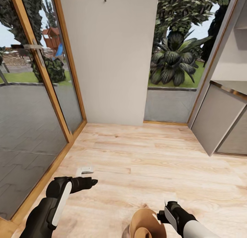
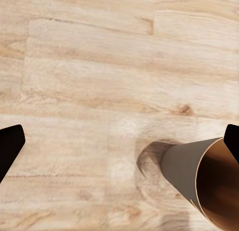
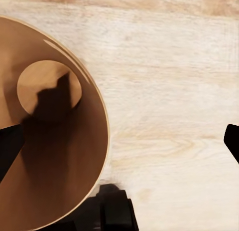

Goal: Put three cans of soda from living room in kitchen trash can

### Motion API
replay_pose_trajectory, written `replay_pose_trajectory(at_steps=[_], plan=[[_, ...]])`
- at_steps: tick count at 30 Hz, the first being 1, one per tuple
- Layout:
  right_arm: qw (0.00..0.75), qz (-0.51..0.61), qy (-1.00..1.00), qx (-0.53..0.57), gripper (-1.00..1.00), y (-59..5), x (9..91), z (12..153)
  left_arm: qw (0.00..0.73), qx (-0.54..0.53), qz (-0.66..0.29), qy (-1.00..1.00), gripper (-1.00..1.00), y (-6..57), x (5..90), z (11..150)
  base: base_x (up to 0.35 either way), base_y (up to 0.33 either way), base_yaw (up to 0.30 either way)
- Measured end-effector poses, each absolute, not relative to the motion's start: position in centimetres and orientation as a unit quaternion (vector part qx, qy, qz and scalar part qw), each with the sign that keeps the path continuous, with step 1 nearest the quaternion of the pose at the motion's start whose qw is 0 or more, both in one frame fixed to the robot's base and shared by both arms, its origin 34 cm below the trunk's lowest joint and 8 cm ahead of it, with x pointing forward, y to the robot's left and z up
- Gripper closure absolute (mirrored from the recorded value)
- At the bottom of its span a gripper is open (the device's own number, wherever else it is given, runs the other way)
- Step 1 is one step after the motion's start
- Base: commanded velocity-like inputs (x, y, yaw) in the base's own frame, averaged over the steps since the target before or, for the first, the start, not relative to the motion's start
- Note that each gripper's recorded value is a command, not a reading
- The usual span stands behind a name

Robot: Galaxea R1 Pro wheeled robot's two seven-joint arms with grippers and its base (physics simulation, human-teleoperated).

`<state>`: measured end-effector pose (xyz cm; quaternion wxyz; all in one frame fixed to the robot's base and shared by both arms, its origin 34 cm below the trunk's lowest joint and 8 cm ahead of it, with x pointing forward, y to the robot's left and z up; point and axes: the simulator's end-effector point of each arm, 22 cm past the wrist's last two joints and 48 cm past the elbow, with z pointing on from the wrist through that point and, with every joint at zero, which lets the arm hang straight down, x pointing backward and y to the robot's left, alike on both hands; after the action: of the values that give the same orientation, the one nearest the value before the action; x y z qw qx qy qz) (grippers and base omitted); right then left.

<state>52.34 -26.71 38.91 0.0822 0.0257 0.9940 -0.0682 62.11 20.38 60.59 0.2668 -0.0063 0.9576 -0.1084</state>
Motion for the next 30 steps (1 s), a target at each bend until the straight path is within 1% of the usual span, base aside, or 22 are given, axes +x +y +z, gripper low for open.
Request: replay_pose_trajectory(at_steps=[23, 30], plan=[[0.079, -0.07, 0.994, 0.025, -1.0, -26.9, 51.2, 34.0, 0.267, -0.006, -0.109, 0.957, -1.0, 20.3, 61.3, 55.9, 0.0, 0.0, 0.0], [0.079, -0.07, 0.994, 0.025, -1.0, -27.0, 50.9, 32.6, 0.277, -0.006, -0.108, 0.955, -1.0, 20.4, 61.3, 54.6, 0.0, 0.0, 0.0]])
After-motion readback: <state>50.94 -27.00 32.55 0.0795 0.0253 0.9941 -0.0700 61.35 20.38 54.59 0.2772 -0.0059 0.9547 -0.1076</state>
